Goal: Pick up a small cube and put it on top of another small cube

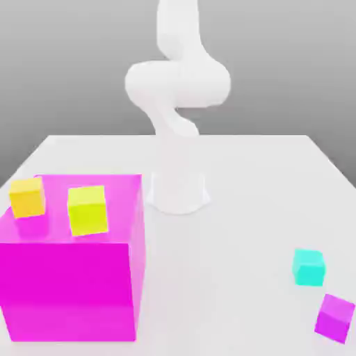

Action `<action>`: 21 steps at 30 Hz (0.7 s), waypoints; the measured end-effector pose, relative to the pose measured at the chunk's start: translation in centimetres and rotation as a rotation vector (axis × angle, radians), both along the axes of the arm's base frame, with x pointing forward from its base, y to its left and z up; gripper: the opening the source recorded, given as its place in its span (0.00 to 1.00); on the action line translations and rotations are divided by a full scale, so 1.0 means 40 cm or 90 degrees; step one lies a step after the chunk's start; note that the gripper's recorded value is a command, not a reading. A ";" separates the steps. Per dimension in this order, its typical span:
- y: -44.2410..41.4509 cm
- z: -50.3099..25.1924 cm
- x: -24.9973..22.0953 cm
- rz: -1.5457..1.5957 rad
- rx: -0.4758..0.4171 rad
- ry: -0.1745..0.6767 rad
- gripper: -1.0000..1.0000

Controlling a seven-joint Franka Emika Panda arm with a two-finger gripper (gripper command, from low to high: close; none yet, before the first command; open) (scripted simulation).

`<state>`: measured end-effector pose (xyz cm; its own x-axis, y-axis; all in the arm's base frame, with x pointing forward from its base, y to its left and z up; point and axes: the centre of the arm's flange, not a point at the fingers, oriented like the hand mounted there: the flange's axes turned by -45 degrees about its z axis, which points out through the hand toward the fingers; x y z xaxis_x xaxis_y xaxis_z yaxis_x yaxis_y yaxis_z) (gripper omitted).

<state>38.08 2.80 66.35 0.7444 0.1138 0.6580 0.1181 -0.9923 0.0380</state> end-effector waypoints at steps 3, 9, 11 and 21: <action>0.102 -0.158 0.078 0.105 -0.043 0.060 0.50; 0.312 -0.481 0.125 0.314 -0.128 0.164 0.50; 0.379 -0.591 0.111 0.385 -0.157 0.196 0.50; 0.617 -1.105 -0.148 0.758 -0.312 0.345 0.50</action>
